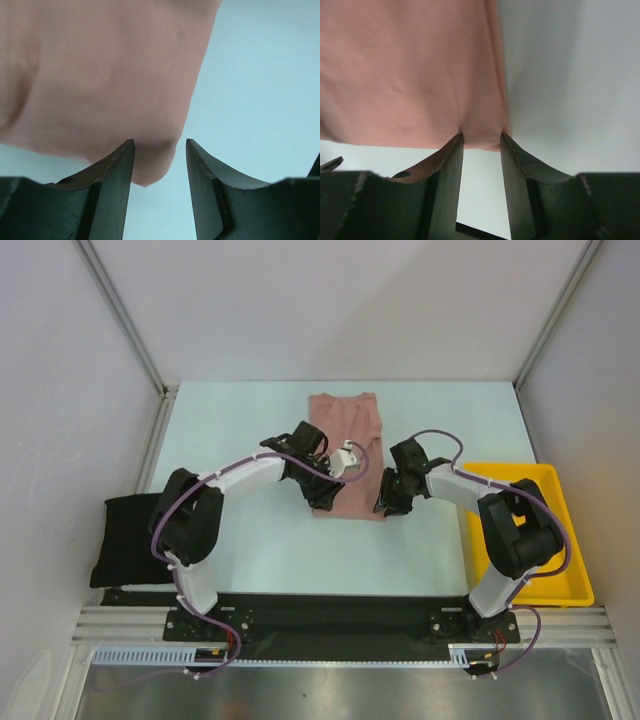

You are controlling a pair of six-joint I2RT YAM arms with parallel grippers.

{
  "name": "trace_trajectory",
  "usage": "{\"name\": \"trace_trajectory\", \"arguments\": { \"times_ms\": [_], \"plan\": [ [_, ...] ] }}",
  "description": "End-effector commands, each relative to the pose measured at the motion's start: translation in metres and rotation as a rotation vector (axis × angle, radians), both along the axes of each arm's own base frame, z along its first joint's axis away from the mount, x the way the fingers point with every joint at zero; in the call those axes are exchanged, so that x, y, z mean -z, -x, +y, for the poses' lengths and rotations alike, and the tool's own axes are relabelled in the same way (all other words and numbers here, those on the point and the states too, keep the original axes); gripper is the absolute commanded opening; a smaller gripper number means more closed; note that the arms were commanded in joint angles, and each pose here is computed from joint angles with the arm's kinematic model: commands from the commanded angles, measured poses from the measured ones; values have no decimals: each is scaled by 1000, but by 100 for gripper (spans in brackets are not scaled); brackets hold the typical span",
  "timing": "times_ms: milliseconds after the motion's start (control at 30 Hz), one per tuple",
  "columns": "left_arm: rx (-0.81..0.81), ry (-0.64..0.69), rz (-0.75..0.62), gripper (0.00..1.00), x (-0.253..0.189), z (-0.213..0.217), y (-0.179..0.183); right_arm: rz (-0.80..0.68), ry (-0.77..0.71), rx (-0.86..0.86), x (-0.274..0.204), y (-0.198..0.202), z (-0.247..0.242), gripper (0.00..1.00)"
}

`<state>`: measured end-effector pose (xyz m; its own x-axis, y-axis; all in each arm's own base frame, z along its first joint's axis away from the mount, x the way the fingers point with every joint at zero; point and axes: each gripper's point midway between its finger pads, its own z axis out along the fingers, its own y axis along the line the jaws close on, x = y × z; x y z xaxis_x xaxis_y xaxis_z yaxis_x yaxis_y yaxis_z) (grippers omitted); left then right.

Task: Fold and stack the t-shirts
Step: Fold the tshirt

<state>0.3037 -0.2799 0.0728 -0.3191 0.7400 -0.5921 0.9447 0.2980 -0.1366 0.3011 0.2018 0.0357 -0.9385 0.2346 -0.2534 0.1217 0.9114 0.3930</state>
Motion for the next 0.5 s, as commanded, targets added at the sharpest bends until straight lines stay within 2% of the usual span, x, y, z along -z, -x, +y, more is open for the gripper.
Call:
{"name": "trace_trajectory", "arguments": {
  "times_ms": [0,100,200,333,467],
  "plan": [
    [-43,-16,8,50,16,4,-2,-32,-21,51,-2,-11,-2,41],
    [-46,-121,-29,50,41,25,-5,-8,21,58,8,-5,-13,41],
    [-33,-166,-69,51,48,34,-9,2,31,50,9,1,-17,41],
    [0,-140,-112,55,21,28,-11,-15,36,41,-2,8,-20,42],
    [114,-126,-197,67,-8,22,-2,-32,42,9,-12,19,-16,46]
  ]
}}
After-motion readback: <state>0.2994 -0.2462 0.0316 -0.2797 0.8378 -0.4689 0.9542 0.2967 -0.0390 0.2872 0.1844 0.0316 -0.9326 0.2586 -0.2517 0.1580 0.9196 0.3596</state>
